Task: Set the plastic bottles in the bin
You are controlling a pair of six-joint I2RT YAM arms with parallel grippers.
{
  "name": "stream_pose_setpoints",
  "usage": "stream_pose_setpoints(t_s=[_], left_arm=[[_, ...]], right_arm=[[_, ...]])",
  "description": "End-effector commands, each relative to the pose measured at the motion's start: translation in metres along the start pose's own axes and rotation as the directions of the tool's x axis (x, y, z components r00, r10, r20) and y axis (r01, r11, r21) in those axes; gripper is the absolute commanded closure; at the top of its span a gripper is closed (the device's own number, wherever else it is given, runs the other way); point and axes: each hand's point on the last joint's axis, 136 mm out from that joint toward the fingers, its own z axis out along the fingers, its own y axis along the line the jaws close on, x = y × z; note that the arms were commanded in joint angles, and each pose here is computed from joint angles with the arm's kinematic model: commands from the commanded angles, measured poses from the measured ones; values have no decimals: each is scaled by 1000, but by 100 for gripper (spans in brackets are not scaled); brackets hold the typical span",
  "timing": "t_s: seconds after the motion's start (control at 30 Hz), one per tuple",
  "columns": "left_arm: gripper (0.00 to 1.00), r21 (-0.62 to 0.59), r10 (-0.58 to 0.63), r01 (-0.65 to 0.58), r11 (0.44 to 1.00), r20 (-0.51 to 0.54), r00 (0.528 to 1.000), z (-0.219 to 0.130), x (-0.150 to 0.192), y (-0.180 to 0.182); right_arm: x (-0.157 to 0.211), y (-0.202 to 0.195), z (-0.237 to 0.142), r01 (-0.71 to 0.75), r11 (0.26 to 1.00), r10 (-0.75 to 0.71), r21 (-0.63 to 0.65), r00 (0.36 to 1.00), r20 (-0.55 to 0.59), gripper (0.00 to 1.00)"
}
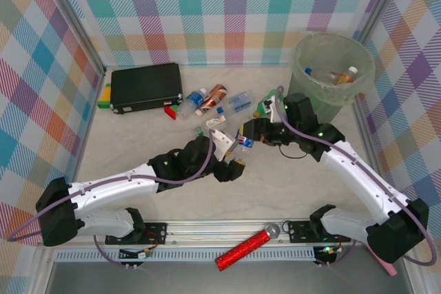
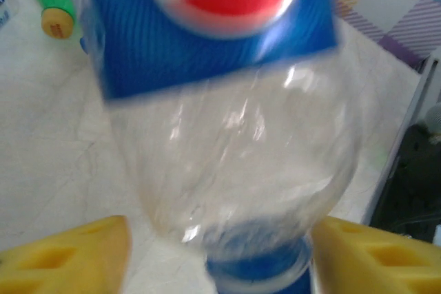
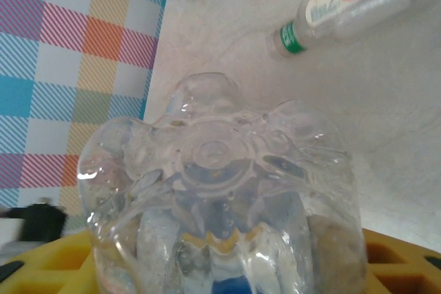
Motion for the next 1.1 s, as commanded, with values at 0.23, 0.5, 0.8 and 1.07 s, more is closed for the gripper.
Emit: stream_pose_setpoints(t_s=[0.23,0.5,0.8,1.07], left_arm=[[0,-57,-68,80,995,187,980,-57,-26,14],[0,-111,-110,150,982,304,946,-98,-18,35],[0,-77,-152,187,979,336,930,-115,-1,39],[1,-83,-154,194,977,348,925,-126,5,44]], right_arm=[[-62,8,-60,110,966,-166,236,959,231,46],[-142,-3,-132,38,901,-245,431,866,435,46],[-232,-34,-204,-132,734,-410,666,697,589,47],[-293,-53,-230,-213,648,-493,731,613,617,47]])
